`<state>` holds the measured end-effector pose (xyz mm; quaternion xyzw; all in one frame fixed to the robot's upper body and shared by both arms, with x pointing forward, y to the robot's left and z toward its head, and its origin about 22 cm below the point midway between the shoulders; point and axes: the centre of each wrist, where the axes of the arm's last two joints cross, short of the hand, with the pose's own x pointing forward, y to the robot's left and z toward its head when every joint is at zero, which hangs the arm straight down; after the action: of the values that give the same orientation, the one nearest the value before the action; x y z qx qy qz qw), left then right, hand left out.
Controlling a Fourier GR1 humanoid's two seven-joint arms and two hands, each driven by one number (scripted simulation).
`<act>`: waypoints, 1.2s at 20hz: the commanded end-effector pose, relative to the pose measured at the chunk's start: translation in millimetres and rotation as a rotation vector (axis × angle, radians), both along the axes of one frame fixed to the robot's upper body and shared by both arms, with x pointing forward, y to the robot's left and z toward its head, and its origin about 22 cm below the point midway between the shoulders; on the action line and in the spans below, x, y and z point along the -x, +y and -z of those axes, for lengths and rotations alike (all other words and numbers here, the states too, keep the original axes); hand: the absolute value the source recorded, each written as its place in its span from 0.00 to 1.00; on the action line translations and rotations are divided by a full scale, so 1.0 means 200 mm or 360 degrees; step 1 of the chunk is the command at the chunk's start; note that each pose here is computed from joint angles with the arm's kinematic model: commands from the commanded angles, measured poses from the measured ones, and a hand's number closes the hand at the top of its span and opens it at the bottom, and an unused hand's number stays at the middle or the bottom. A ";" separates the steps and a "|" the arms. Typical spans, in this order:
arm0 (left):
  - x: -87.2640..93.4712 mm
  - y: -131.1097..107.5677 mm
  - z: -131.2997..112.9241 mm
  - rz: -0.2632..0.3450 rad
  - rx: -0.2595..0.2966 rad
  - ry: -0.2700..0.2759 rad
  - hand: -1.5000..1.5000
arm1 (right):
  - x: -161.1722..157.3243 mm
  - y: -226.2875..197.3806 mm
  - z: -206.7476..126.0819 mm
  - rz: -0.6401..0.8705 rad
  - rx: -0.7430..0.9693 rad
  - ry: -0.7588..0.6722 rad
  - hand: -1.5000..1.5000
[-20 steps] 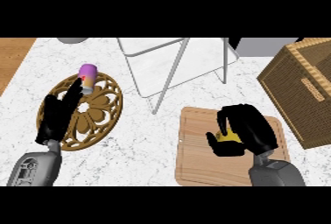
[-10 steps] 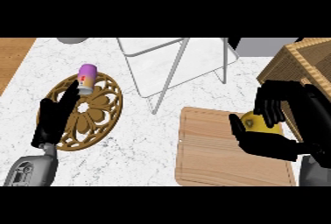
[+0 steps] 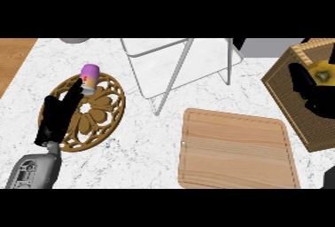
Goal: Pick the lemon from the cutting board and place it in the basket
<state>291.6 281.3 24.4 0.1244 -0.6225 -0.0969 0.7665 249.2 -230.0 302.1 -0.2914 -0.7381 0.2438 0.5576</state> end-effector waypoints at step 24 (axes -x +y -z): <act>-0.06 0.03 -0.04 0.0019 0.0005 -0.0015 0.50 | -0.41 -1.04 0.04 0.0524 0.0737 0.0222 1.00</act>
<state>296.4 284.5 29.8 0.1229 -0.6280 -0.0990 0.7621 328.0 -404.5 310.3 -0.5258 -0.5502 0.3226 0.5629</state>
